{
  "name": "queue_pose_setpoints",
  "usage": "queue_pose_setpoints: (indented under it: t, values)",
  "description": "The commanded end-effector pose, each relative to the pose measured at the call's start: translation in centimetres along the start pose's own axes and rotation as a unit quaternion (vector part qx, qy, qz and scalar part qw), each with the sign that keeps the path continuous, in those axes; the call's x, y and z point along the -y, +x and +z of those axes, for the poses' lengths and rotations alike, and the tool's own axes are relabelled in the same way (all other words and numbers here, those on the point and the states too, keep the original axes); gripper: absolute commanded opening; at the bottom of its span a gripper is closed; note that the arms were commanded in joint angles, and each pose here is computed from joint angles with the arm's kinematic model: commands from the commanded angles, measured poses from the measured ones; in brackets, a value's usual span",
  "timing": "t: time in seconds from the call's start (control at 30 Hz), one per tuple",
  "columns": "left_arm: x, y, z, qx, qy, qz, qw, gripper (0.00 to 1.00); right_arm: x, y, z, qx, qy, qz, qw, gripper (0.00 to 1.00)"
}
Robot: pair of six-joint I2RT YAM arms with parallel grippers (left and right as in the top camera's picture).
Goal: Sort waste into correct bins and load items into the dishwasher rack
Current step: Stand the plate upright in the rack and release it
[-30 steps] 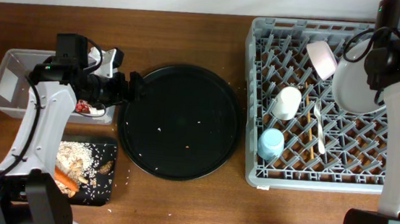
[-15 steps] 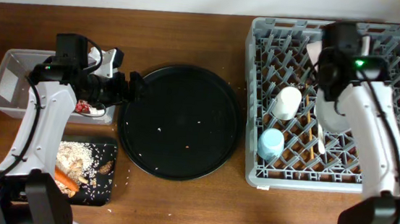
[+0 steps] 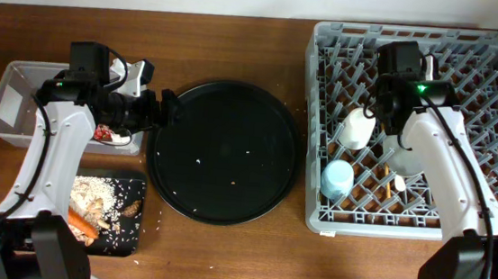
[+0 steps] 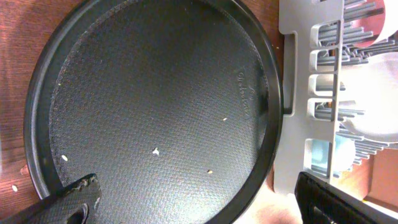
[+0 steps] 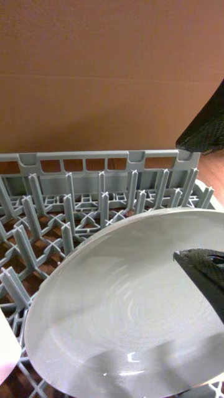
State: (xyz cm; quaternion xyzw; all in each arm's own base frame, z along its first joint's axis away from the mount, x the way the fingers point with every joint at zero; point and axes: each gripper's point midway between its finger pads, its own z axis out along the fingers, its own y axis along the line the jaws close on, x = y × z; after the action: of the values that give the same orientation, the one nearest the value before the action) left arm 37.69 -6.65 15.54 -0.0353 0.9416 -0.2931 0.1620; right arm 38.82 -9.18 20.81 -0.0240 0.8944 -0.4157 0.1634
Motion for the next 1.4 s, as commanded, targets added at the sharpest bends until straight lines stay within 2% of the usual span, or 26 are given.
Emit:
queue_pose_setpoints:
  t: [0.0, 0.1, 0.13, 0.17, 0.23, 0.27, 0.33, 0.37, 0.83, 0.9, 0.97, 1.1, 1.17, 1.27, 1.37]
  values:
    - [0.2, -0.1, 0.1, 0.000, 0.003, 0.005, 1.000, 0.99, 0.4, -0.8, -1.1, 0.018, -0.004, 0.037, 0.999, 0.59]
    - [0.2, -0.1, 0.1, 0.000, 0.003, 0.005, 1.000, 0.99, 3.1, -2.4, -3.5, 0.059, -0.012, 0.083, 0.995, 0.59]
    - [0.2, -0.1, 0.1, 0.000, 0.003, 0.005, 1.000, 0.99, 3.3, -3.0, -4.5, 0.077, -0.039, 0.097, 0.992, 0.61]
    - [0.2, -0.1, 0.1, -0.001, 0.003, 0.005, 1.000, 0.99, 2.5, -4.0, -6.4, 0.112, -0.113, 0.111, 0.981, 0.65]
    - [0.2, -0.1, 0.1, 0.000, 0.003, 0.005, 1.000, 0.99, -0.7, -6.3, -11.5, 0.188, -0.292, 0.116, 0.931, 0.72]
    - [0.2, -0.1, 0.1, 0.000, 0.003, 0.005, 1.000, 0.99, -2.2, -7.2, -14.5, 0.225, -0.379, 0.109, 0.891, 1.00]
    - [0.2, -0.1, 0.1, 0.000, 0.003, 0.005, 1.000, 0.99, -3.8, -7.6, -16.8, 0.245, -0.448, 0.095, 0.855, 0.99]
    - [0.2, -0.1, 0.1, 0.000, 0.003, 0.005, 1.000, 0.99, -4.2, -7.6, -17.2, 0.245, -0.461, 0.091, 0.848, 0.99]
    - [0.2, -0.1, 0.1, 0.000, 0.003, 0.005, 1.000, 0.99, -4.5, -7.6, -16.8, 0.240, -0.461, 0.089, 0.849, 0.99]
    - [0.2, -0.1, 0.1, 0.000, 0.003, 0.005, 1.000, 0.99, -3.6, -7.3, -17.6, 0.251, -0.459, 0.094, 0.847, 0.99]
    - [0.2, -0.1, 0.1, 0.000, 0.003, 0.005, 1.000, 0.99, -0.4, -6.1, -20.4, 0.293, -0.450, 0.110, 0.837, 0.99]
    - [0.2, -0.1, 0.1, 0.000, 0.002, 0.005, 1.000, 0.99, 8.6, -0.4, -28.0, 0.423, -0.406, 0.162, 0.794, 0.99]
    - [0.2, -0.1, 0.1, -0.001, 0.003, 0.005, 1.000, 0.99, 9.9, 1.9, -29.3, 0.449, -0.397, 0.172, 0.782, 0.99]
    - [0.2, -0.1, 0.1, 0.000, 0.003, 0.005, 1.000, 0.99, 10.7, 8.1, -30.4, 0.504, -0.376, 0.194, 0.753, 0.99]
    - [0.0, -0.1, 0.0, 0.001, 0.002, 0.003, 1.000, 0.99, 8.4, 13.1, -29.0, 0.555, -0.354, 0.215, 0.722, 0.99]
